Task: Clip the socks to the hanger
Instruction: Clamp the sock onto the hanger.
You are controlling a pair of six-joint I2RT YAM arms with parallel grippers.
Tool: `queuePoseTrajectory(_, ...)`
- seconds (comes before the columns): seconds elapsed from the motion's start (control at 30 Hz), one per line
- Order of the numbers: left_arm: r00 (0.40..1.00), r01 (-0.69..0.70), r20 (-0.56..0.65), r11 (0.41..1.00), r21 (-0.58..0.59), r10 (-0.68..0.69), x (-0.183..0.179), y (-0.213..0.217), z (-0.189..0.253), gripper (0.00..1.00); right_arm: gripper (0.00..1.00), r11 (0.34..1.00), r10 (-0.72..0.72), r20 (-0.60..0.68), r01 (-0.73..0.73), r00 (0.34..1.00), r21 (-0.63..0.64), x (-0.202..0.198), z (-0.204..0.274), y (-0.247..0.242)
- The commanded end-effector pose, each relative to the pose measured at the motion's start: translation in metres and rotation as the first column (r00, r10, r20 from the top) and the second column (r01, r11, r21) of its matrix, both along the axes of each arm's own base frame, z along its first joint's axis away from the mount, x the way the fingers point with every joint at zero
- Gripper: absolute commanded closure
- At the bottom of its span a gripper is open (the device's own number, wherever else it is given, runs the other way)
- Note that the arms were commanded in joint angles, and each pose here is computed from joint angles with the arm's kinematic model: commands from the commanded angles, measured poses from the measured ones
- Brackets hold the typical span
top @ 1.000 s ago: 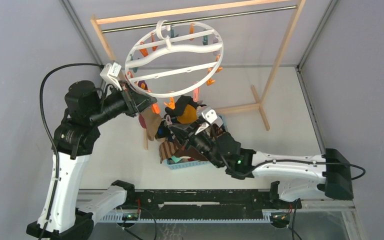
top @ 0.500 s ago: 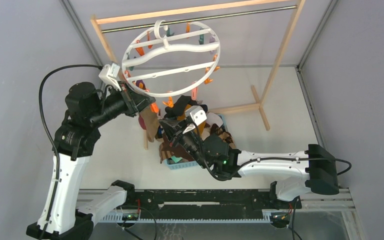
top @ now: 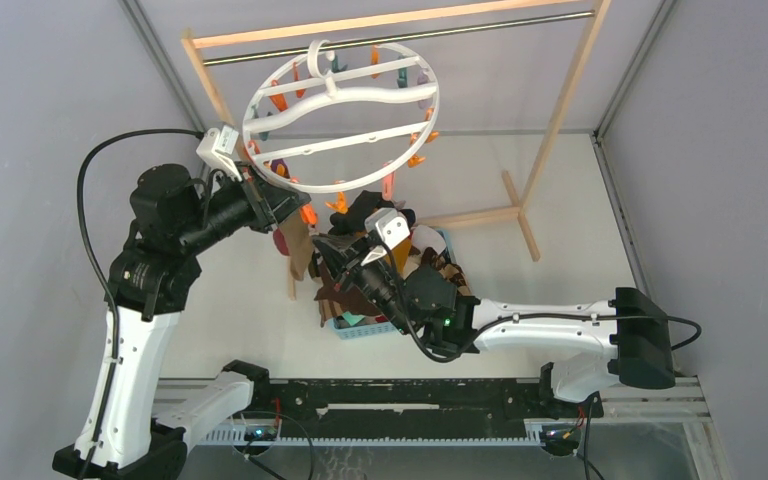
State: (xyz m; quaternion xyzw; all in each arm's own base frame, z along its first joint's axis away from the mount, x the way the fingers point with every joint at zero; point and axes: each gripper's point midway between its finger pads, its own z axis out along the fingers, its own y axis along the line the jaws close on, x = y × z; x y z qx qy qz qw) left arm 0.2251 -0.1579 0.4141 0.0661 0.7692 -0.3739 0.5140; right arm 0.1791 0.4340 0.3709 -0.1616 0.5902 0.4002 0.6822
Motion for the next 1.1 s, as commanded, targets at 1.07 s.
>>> queuePoseTrajectory(1.07,0.999,-0.015,0.045,1.000,-0.021,0.016,0.003,-0.001,0.012,1.00,1.00,0.996,-0.017,0.056,0.011,0.998,0.092,0.024,0.047,-0.008)
